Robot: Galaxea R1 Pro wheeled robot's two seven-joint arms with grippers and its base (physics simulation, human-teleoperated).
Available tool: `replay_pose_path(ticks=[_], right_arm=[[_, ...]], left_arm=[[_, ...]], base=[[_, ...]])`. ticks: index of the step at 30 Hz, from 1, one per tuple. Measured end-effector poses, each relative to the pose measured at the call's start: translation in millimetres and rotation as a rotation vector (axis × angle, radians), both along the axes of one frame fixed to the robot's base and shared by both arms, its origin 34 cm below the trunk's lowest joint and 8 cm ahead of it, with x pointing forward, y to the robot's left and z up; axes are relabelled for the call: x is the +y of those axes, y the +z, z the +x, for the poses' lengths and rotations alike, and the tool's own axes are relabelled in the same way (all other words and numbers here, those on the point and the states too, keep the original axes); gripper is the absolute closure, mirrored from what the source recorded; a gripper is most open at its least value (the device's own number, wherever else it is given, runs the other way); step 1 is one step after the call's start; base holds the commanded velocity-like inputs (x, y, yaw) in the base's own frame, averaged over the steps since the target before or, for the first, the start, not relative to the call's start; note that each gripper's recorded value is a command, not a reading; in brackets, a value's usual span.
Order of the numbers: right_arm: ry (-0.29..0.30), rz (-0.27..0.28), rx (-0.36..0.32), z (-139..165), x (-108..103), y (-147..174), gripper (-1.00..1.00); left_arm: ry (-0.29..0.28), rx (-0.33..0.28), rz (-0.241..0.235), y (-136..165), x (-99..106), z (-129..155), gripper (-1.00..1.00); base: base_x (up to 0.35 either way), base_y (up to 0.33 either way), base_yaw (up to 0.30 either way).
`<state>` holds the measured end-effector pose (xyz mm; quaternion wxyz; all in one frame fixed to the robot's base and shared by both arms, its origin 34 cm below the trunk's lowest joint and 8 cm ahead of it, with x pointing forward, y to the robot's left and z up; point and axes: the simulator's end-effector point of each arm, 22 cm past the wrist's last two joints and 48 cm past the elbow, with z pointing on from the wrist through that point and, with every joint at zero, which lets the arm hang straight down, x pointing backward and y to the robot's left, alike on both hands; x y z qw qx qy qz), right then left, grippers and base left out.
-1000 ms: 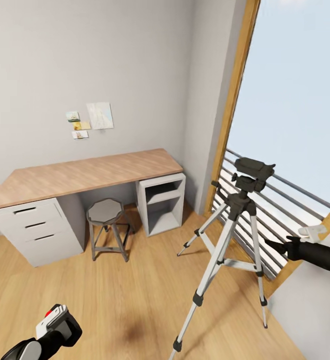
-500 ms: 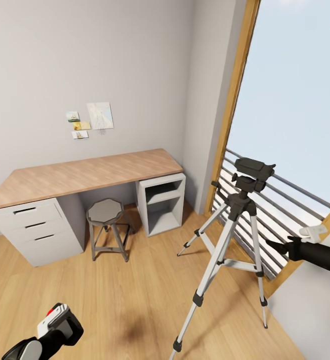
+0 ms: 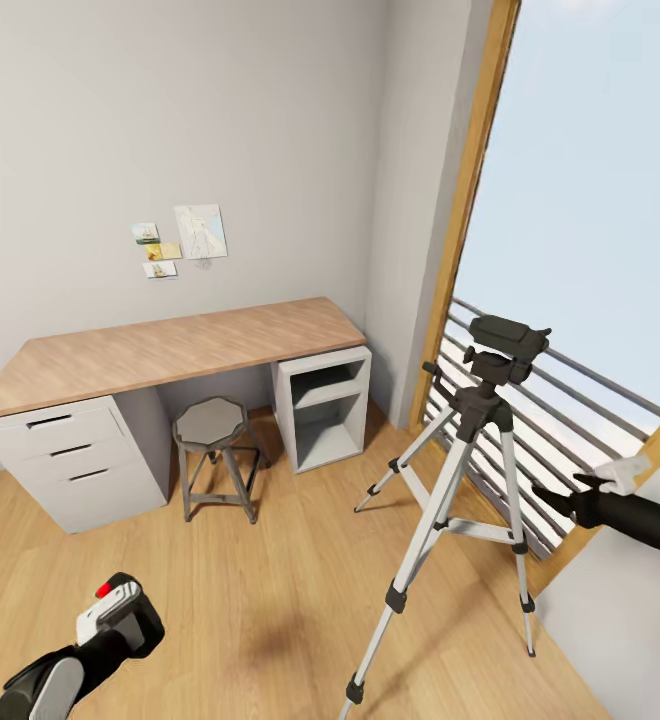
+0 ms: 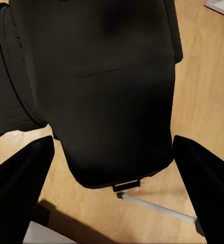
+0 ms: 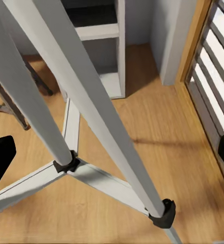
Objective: Attach the digital camera to the camera tripod in the bedroom.
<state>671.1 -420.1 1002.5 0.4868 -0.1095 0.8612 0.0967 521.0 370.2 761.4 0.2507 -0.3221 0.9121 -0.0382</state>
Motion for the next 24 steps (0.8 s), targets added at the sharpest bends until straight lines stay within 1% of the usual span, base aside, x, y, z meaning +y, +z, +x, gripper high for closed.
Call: replay_pose_path(ticks=[1, 3, 6, 8, 10, 11, 15, 16, 17, 19, 22, 23, 24], right_arm=[[0.000, 0.000, 0.000, 0.0, 0.0, -0.1, -1.00], [0.007, -0.005, -0.007, 0.8, -2.0, -7.2, -1.00], [0.019, -0.013, -0.022, 1.9, -3.6, -13.9, -1.00], [0.025, -0.017, -0.030, 2.4, -4.0, -16.4, -1.00], [0.029, -0.020, -0.034, 2.5, -4.2, -18.2, -1.00], [0.029, -0.020, -0.034, 2.6, -4.1, -18.2, -1.00], [0.040, -0.019, -0.038, 2.0, -2.9, -20.5, -1.00], [0.057, -0.012, -0.037, 0.6, 0.6, -21.1, -1.00], [0.069, -0.007, -0.036, -0.5, 3.2, -21.0, -1.00], [0.093, 0.002, -0.038, -2.2, 8.2, -20.6, -1.00], [0.119, 0.007, -0.046, -3.7, 12.9, -19.1, -1.00], [0.134, 0.008, -0.052, -4.2, 15.6, -18.4, -1.00], [0.138, 0.008, -0.055, -4.6, 16.4, -17.6, -1.00]], left_arm=[[0.001, -0.001, -0.002, 0.1, -0.3, 0.2, 1.00], [-0.020, -0.020, 0.034, 10.9, 7.9, 8.1, 1.00], [-0.044, -0.060, 0.065, 29.1, 13.1, 23.1, 1.00], [-0.066, -0.087, 0.069, 40.7, 9.0, 36.8, 1.00], [-0.099, -0.104, 0.060, 51.5, -1.1, 52.8, 1.00], [-0.101, -0.100, 0.067, 51.3, 0.0, 52.4, 1.00], [-0.178, -0.107, 0.017, 74.0, -27.0, 86.1, 1.00], [-0.219, -0.101, -0.013, 86.6, -42.0, 102.7, 1.00], [-0.239, -0.111, -0.029, 98.4, -50.6, 115.8, 1.00], [-0.268, -0.127, -0.041, 119.0, -62.4, 139.9, 1.00], [-0.291, -0.164, -0.054, 151.3, -79.0, 177.4, 1.00], [-0.298, -0.131, -0.073, 154.7, -99.4, 201.2, 1.00], [-0.299, -0.202, -0.118, 186.9, -118.4, 226.8, 1.00]], base=[[0.000, 0.000, 0.000], [0.000, 0.000, 0.000], [0.000, 0.000, 0.000], [0.000, 0.000, 0.000], [0.000, 0.000, 0.000], [0.000, 0.000, 0.000], [0.000, 0.000, 0.000], [0.000, 0.000, 0.000], [0.000, 0.000, 0.000], [0.000, 0.000, 0.000], [0.000, 0.000, 0.000], [0.000, 0.000, 0.000], [0.000, 0.000, 0.000]])
